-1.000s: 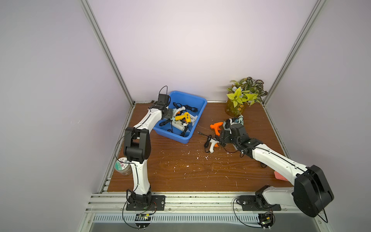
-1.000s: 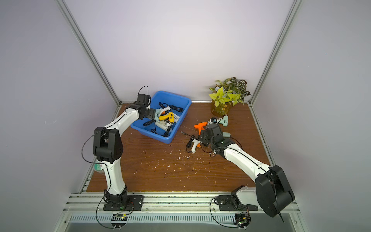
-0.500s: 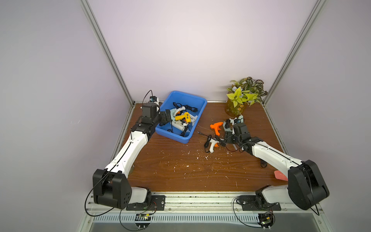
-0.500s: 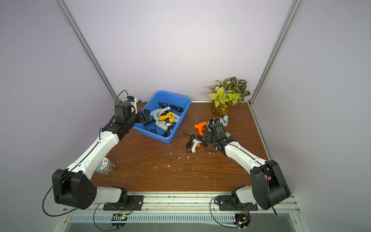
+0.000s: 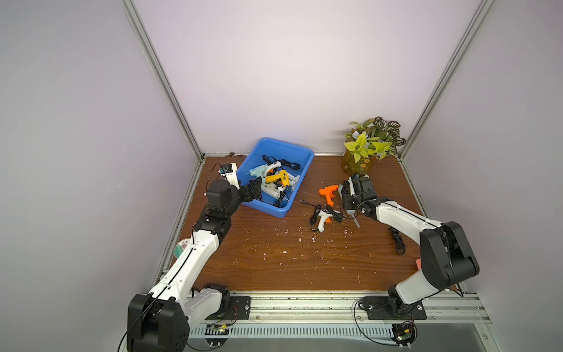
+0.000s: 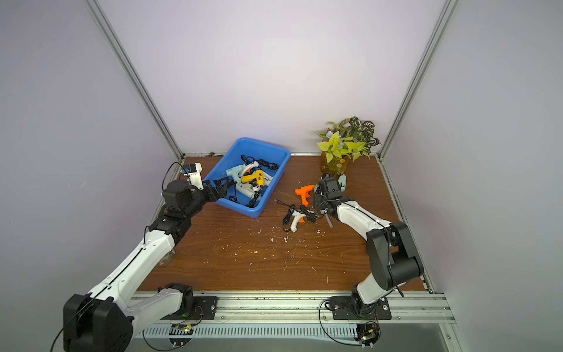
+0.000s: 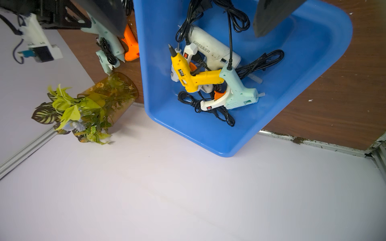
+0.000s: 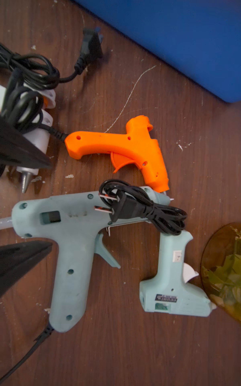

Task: Put the hot melt glue gun into the storage box
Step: Pick up the hot melt adhesive gun from the center of the board.

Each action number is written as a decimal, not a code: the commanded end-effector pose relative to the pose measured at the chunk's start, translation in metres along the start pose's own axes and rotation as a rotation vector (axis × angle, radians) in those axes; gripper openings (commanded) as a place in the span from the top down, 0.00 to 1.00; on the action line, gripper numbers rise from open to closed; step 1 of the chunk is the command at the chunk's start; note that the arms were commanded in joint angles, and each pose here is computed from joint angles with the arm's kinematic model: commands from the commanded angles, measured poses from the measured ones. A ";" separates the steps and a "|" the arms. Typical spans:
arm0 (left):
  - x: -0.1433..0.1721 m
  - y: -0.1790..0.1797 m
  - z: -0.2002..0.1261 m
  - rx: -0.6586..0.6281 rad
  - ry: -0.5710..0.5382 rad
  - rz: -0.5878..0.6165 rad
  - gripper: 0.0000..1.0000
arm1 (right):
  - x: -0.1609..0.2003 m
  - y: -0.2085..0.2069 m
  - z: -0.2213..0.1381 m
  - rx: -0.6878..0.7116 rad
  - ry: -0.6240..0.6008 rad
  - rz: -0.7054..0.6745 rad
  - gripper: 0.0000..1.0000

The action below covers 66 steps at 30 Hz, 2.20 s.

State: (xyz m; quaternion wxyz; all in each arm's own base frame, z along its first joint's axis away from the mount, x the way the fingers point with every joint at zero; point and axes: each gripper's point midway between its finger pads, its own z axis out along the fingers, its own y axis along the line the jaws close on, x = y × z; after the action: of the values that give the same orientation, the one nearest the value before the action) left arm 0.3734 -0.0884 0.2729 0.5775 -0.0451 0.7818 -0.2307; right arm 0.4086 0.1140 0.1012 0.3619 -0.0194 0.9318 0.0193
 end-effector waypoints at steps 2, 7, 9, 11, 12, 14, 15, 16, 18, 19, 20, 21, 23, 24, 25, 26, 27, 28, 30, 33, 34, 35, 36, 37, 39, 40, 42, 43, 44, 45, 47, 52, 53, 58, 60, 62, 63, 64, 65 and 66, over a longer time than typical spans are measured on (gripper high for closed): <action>-0.011 -0.004 -0.004 0.024 -0.049 -0.007 0.01 | -0.012 -0.006 0.004 0.057 0.009 -0.032 0.41; -0.010 -0.005 -0.003 0.026 -0.046 -0.006 0.01 | 0.004 -0.012 0.011 0.089 0.063 0.006 0.41; -0.010 -0.005 -0.002 0.030 -0.045 -0.009 0.01 | 0.010 -0.013 0.014 0.090 0.076 0.021 0.41; -0.010 -0.005 -0.001 0.032 -0.044 -0.011 0.01 | 0.015 -0.011 0.017 0.080 0.082 0.021 0.39; -0.010 -0.006 -0.001 0.034 -0.043 -0.011 0.01 | 0.016 -0.010 0.019 0.077 0.084 0.019 0.38; -0.009 -0.005 0.000 0.033 -0.037 -0.012 0.01 | 0.019 -0.010 0.023 0.078 0.102 0.017 0.38; -0.008 -0.005 0.000 0.031 -0.036 -0.012 0.01 | 0.020 -0.009 0.024 0.077 0.109 0.020 0.38; -0.008 -0.005 0.000 0.033 -0.037 -0.012 0.01 | 0.021 -0.008 0.025 0.073 0.114 0.024 0.39; -0.008 -0.003 -0.001 0.024 -0.039 -0.012 0.01 | 0.025 -0.009 0.025 0.073 0.122 0.044 0.40; -0.008 -0.003 -0.001 0.021 -0.039 -0.011 0.01 | 0.028 -0.010 0.024 0.077 0.126 0.060 0.40; -0.007 -0.002 -0.002 0.019 -0.040 -0.011 0.01 | 0.030 -0.010 0.023 0.079 0.127 0.073 0.40; -0.008 -0.003 -0.002 0.020 -0.043 -0.009 0.01 | 0.033 -0.011 0.022 0.082 0.130 0.088 0.40; -0.008 -0.003 -0.002 0.023 -0.040 -0.011 0.01 | 0.038 -0.012 0.020 0.079 0.131 0.112 0.40; -0.008 -0.003 -0.002 0.023 -0.042 -0.011 0.01 | 0.040 -0.012 0.019 0.073 0.130 0.125 0.40; -0.008 -0.003 -0.002 0.024 -0.042 -0.012 0.01 | 0.042 -0.011 0.019 0.067 0.131 0.134 0.40; -0.008 -0.003 -0.002 0.023 -0.041 -0.013 0.01 | 0.044 -0.011 0.020 0.064 0.131 0.139 0.40; -0.007 -0.003 -0.002 0.024 -0.040 -0.015 0.01 | 0.046 -0.011 0.021 0.064 0.134 0.141 0.40; -0.007 -0.004 -0.002 0.026 -0.041 -0.016 0.01 | 0.048 -0.010 0.023 0.063 0.138 0.141 0.40; -0.007 -0.004 -0.002 0.028 -0.038 -0.016 0.01 | 0.050 -0.010 0.027 0.064 0.144 0.132 0.40; -0.008 -0.005 -0.002 0.034 -0.039 -0.017 0.01 | 0.047 -0.010 0.034 0.070 0.138 0.121 0.39; -0.006 -0.004 -0.002 0.030 -0.036 -0.018 0.01 | 0.044 -0.009 0.036 0.070 0.132 0.118 0.38; -0.007 -0.005 -0.003 0.031 -0.039 -0.017 0.01 | 0.043 -0.009 0.038 0.072 0.128 0.112 0.37; -0.007 -0.004 -0.003 0.029 -0.040 -0.016 0.01 | 0.040 -0.008 0.040 0.072 0.121 0.107 0.36; -0.006 -0.004 -0.004 0.028 -0.040 -0.016 0.01 | 0.038 -0.007 0.042 0.073 0.114 0.101 0.36; -0.006 -0.003 -0.005 0.027 -0.041 -0.017 0.01 | 0.034 -0.008 0.046 0.077 0.105 0.096 0.37; -0.006 -0.002 -0.005 0.023 -0.041 -0.018 0.01 | 0.033 -0.007 0.047 0.077 0.103 0.090 0.37; -0.005 -0.002 -0.004 0.021 -0.040 -0.018 0.01 | 0.030 -0.007 0.049 0.078 0.092 0.089 0.39; -0.005 -0.002 -0.004 0.020 -0.039 -0.020 0.01 | 0.029 -0.007 0.049 0.076 0.088 0.087 0.42; -0.004 -0.001 -0.003 0.018 -0.037 -0.022 0.01 | 0.028 -0.006 0.048 0.074 0.083 0.089 0.45; -0.003 0.000 -0.003 0.017 -0.035 -0.027 0.01 | 0.028 -0.007 0.046 0.073 0.080 0.089 0.49; -0.001 0.001 -0.001 0.015 -0.030 -0.040 0.01 | 0.025 -0.007 0.040 0.065 0.064 0.088 0.58; 0.002 0.002 0.002 0.012 -0.020 -0.089 0.01 | 0.018 -0.010 0.008 0.038 -0.005 0.081 0.76; 0.002 0.002 0.002 0.011 -0.018 -0.100 0.01 | 0.016 -0.010 -0.001 0.028 -0.022 0.078 0.78; 0.003 -0.001 0.003 0.034 -0.009 -0.149 0.01 | 0.013 -0.004 -0.042 -0.062 -0.083 0.047 0.84; 0.003 -0.004 0.003 0.048 -0.006 -0.167 0.01 | 0.014 -0.001 -0.058 -0.100 -0.096 0.033 0.87; 0.003 -0.006 0.003 0.060 -0.002 -0.184 0.01 | 0.013 0.003 -0.072 -0.144 -0.115 0.023 0.89; 0.004 -0.007 0.004 0.065 0.004 -0.195 0.01 | 0.012 0.007 -0.079 -0.173 -0.125 0.018 0.90; 0.005 -0.009 0.003 0.077 0.007 -0.206 0.01 | 0.010 0.010 -0.086 -0.198 -0.137 0.015 0.91; 0.006 -0.011 0.004 0.092 0.014 -0.216 0.01 | 0.007 0.014 -0.094 -0.231 -0.154 0.012 0.92; 0.008 -0.014 0.004 0.115 0.023 -0.230 0.01 | 0.003 0.020 -0.102 -0.270 -0.176 0.010 0.92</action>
State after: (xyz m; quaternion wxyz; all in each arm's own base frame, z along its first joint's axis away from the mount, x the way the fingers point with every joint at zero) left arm 0.3723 -0.0979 0.2648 0.5453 -0.0993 0.7752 -0.3030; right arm 0.3410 0.1114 0.1420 0.4000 -0.0237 0.9111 0.0970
